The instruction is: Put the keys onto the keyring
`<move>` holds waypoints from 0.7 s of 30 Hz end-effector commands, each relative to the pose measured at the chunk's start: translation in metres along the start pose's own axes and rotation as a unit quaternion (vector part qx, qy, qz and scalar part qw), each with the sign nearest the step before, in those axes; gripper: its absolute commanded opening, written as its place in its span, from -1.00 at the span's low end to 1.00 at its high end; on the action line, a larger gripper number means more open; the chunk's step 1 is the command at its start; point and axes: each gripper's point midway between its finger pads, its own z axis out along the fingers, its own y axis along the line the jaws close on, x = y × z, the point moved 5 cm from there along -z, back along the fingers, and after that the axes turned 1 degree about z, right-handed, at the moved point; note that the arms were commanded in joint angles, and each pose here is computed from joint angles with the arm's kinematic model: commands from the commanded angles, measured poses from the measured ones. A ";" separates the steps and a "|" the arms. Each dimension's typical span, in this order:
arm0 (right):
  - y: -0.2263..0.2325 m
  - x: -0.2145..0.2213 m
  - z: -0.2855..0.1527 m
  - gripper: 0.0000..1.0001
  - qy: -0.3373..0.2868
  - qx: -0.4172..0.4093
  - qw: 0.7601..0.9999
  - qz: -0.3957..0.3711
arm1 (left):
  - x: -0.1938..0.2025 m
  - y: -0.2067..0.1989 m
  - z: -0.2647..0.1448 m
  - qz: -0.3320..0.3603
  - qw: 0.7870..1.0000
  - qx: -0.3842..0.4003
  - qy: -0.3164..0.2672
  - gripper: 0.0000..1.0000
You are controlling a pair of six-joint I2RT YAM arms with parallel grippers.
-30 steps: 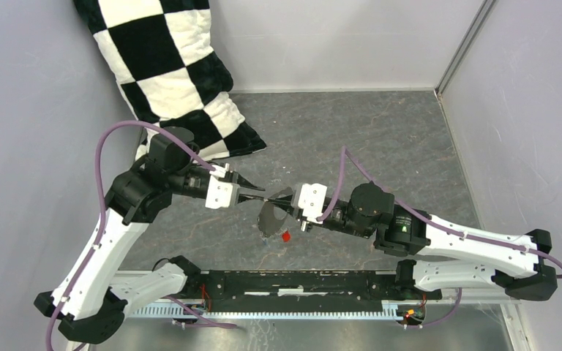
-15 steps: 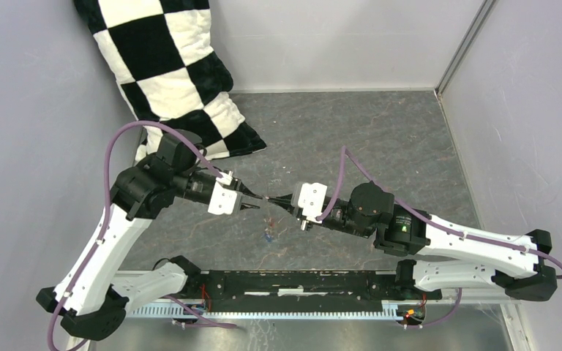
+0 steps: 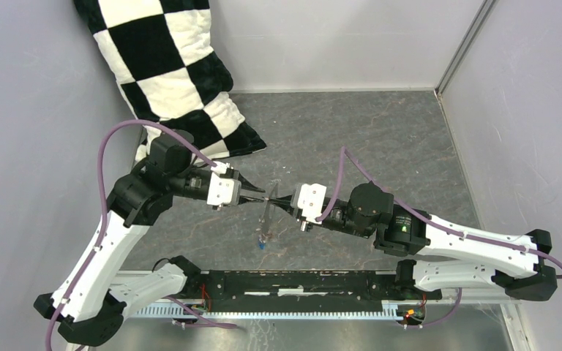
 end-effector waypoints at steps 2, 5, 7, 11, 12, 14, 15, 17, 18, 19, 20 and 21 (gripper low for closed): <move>-0.006 -0.028 -0.001 -0.98 -0.054 0.011 0.998 -0.004 | -0.006 -0.003 0.002 -0.028 0.999 0.011 -0.016 -0.47; -0.005 -0.028 -0.001 -0.99 -0.055 0.010 0.998 -0.004 | -0.006 -0.002 0.002 -0.029 0.999 0.012 -0.017 -0.57; -0.004 -0.027 0.000 -0.99 -0.056 0.008 0.998 -0.004 | -0.006 -0.002 0.003 -0.027 0.999 0.013 -0.018 -0.63; -0.002 -0.026 0.002 -0.99 -0.059 0.007 0.998 -0.002 | -0.007 -0.002 0.004 -0.028 0.999 0.018 -0.022 -0.64; -0.001 -0.025 0.003 -0.99 -0.060 0.006 0.998 -0.001 | -0.007 -0.003 0.004 -0.027 0.999 0.019 -0.023 -0.64; 0.000 -0.025 0.003 -0.99 -0.061 0.005 0.998 0.000 | -0.007 -0.004 0.004 -0.022 0.999 0.022 -0.025 -0.73; 0.001 -0.025 0.004 -0.99 -0.061 0.002 0.998 0.000 | -0.006 -0.004 0.004 -0.017 0.999 0.022 -0.026 -0.83; 0.002 -0.024 0.004 -0.99 -0.058 -0.001 0.998 0.000 | -0.007 -0.004 0.003 0.000 0.999 0.023 -0.028 -0.95; 0.003 -0.024 0.003 -0.98 -0.058 -0.003 0.998 0.001 | -0.008 -0.004 0.003 0.010 0.999 0.023 -0.030 -0.96; 0.004 -0.023 0.002 -0.99 -0.057 -0.004 0.998 0.002 | -0.009 -0.005 0.002 0.021 0.999 0.023 -0.032 -0.95; 0.005 -0.022 0.001 -0.99 -0.057 -0.005 0.998 0.003 | -0.010 -0.006 0.002 0.029 0.999 0.024 -0.035 -0.96; 0.005 -0.022 0.000 -0.98 -0.058 -0.006 0.998 0.005 | -0.011 -0.007 0.001 0.037 0.998 0.024 -0.037 -0.95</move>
